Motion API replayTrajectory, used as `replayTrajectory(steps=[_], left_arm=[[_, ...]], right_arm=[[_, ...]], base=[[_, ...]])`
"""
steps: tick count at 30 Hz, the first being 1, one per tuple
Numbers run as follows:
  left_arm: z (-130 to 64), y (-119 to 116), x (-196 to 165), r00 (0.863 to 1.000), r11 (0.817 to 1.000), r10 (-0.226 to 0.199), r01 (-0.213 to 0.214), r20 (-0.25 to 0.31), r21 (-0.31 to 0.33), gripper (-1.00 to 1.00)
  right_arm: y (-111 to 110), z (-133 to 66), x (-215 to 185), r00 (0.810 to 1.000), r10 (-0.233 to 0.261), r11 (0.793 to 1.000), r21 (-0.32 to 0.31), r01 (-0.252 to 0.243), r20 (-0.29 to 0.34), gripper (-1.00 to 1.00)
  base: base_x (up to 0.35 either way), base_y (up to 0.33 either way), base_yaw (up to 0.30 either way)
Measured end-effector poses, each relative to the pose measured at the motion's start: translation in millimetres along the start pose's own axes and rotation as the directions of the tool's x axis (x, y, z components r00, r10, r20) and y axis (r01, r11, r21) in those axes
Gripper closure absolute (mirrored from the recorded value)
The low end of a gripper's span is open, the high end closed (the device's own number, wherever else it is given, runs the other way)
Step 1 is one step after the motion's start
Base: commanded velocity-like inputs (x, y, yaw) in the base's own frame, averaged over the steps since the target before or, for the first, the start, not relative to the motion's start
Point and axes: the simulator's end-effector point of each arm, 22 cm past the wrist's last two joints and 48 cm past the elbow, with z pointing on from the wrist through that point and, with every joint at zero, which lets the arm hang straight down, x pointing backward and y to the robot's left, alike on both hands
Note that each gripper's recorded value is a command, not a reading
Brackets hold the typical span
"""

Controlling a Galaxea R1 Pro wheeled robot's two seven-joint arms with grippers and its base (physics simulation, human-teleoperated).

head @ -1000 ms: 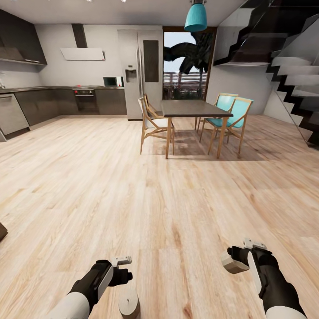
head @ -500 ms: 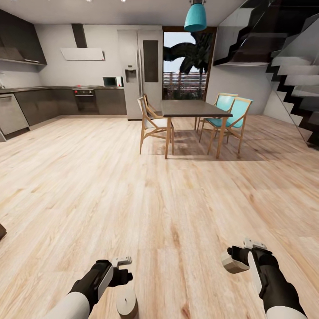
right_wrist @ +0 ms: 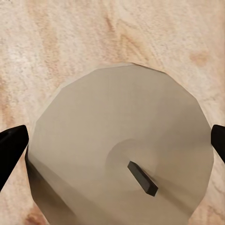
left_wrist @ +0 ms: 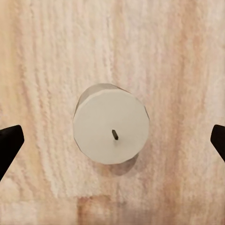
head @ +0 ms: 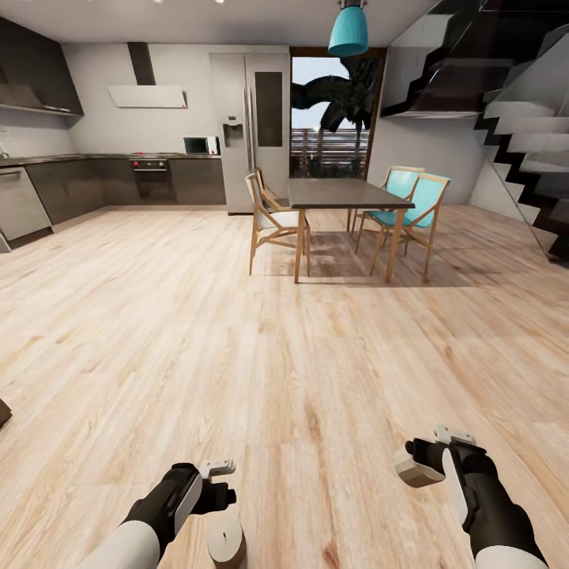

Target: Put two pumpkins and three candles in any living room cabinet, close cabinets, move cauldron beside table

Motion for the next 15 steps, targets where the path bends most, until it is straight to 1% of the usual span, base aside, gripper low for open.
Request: replayTrajectory(steps=[4, 9, 15], left_arm=[[-0.1, 0.0, -0.2, 1.000, 1.000, 0.000, 0.000, 0.000, 0.000, -1.00], [-0.1, 0.2, 0.2, 1.000, 1.000, 0.000, 0.000, 0.000, -0.001, -1.00], [0.0, 0.0, 0.1, 1.000, 1.000, 0.000, 0.000, 0.000, -0.001, -1.00]], right_arm=[[-0.1, -0.1, -0.2, 1.000, 0.000, 1.000, 0.000, 0.000, 0.000, 1.00], [0.2, -0.1, -0.1, 1.000, 0.000, 1.000, -0.001, 0.000, 0.000, 1.00], [-0.5, 0.0, -0.3, 1.000, 0.000, 1.000, 0.001, 0.000, 0.000, 1.00]], base=[[0.033, 0.008, 0.000], [0.125, 0.055, 0.000], [0.018, 0.007, 0.000]])
